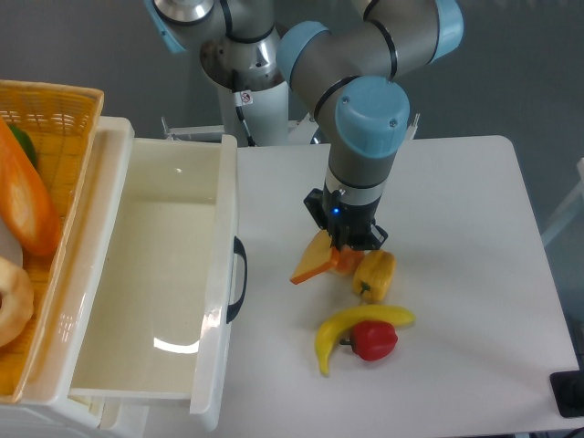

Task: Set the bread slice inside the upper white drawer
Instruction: 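Grasp the bread slice on the table and lift it up, then carry the held bread slice over the open white drawer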

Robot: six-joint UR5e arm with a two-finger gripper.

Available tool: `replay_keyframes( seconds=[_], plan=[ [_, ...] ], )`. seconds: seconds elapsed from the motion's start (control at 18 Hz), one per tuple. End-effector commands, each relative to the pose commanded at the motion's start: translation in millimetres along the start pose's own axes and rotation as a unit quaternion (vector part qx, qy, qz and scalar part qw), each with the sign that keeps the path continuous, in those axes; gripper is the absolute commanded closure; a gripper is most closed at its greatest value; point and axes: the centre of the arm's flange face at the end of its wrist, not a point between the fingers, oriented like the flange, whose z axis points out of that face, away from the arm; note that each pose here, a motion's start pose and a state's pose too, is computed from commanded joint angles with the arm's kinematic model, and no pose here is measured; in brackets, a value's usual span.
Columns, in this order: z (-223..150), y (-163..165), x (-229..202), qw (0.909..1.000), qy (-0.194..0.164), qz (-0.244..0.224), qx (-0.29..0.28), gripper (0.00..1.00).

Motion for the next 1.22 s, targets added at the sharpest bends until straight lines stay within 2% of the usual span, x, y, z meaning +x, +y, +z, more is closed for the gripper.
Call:
replay_keyframes(
  seconds=[0.44, 0.61, 0.83, 0.94, 1.11, 1.22],
  plan=[
    [-22, 6, -10, 0.9998, -0.013, -0.015, 0.007, 1.0],
    [-36, 15, -14, 0.9996, 0.006, -0.028, -0.001, 1.0],
    [-86, 26, 3, 0.9957, -0.013, -0.089, 0.025, 1.0],
    [-94, 24, 4, 0.9888, -0.004, -0.139, 0.053, 1.0],
    [-122, 24, 24, 0.9837, -0.014, -0.166, 0.068, 1.0],
    [-129, 20, 30, 0.9753, 0.006, -0.197, 0.099, 1.0]
  ],
)
